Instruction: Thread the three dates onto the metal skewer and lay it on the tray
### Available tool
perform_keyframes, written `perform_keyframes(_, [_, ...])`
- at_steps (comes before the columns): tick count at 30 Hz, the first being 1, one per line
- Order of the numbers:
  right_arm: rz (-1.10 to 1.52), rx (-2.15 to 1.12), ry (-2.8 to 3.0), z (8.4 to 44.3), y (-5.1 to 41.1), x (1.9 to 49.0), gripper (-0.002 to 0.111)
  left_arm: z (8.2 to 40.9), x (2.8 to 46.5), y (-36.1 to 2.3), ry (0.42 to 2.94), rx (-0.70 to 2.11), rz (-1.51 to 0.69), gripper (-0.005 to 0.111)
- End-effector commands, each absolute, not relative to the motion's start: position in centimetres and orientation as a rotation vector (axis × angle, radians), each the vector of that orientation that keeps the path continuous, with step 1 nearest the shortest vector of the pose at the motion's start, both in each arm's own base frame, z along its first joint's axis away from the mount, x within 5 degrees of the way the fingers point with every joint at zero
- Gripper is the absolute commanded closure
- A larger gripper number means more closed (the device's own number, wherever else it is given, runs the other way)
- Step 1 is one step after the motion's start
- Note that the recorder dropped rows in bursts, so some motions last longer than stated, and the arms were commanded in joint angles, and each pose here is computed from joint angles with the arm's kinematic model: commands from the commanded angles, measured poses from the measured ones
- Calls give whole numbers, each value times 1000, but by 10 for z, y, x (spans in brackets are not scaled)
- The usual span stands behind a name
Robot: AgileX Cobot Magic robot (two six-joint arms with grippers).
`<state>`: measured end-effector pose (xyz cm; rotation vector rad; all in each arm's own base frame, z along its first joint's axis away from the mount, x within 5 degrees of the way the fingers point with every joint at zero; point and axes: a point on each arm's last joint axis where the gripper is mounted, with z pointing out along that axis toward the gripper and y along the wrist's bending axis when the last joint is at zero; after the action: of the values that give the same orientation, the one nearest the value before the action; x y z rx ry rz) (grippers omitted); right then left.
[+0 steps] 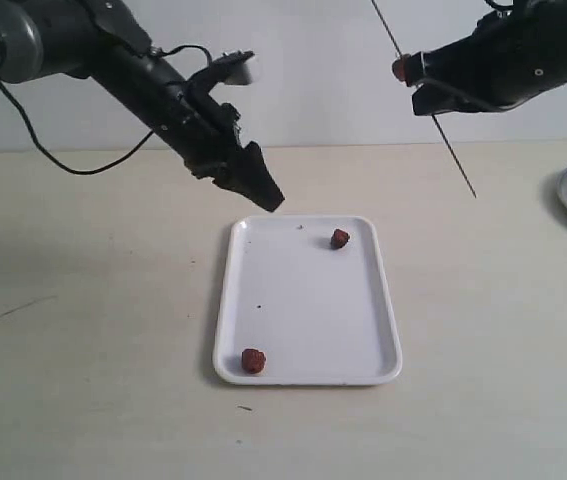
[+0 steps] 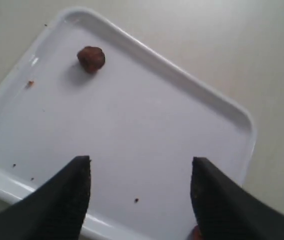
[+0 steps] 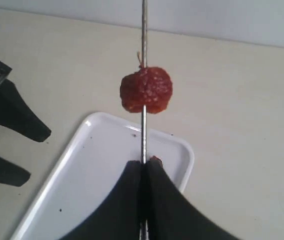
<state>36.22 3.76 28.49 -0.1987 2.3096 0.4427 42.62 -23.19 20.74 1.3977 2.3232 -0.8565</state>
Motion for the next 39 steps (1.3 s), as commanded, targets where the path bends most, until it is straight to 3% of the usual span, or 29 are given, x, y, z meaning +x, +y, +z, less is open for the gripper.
perform_keyframes(1, [377,-192,2314,276,32,360,108,209,410,-251,2252,1673,-557,49])
perform_keyframes(6, [319,-216,2348,262,28,355,108,204,399,-278,2138,1841,-242,49])
perform_keyframes(17, [251,-218,2426,230,19,354,108,205,381,-331,1725,2004,-55,49])
perform_keyframes(31, [243,-138,2477,212,1,360,108,163,393,-345,1562,2096,211,48])
perform_keyframes(39, [237,-141,2472,212,0,360,108,146,393,-359,1483,2078,239,47])
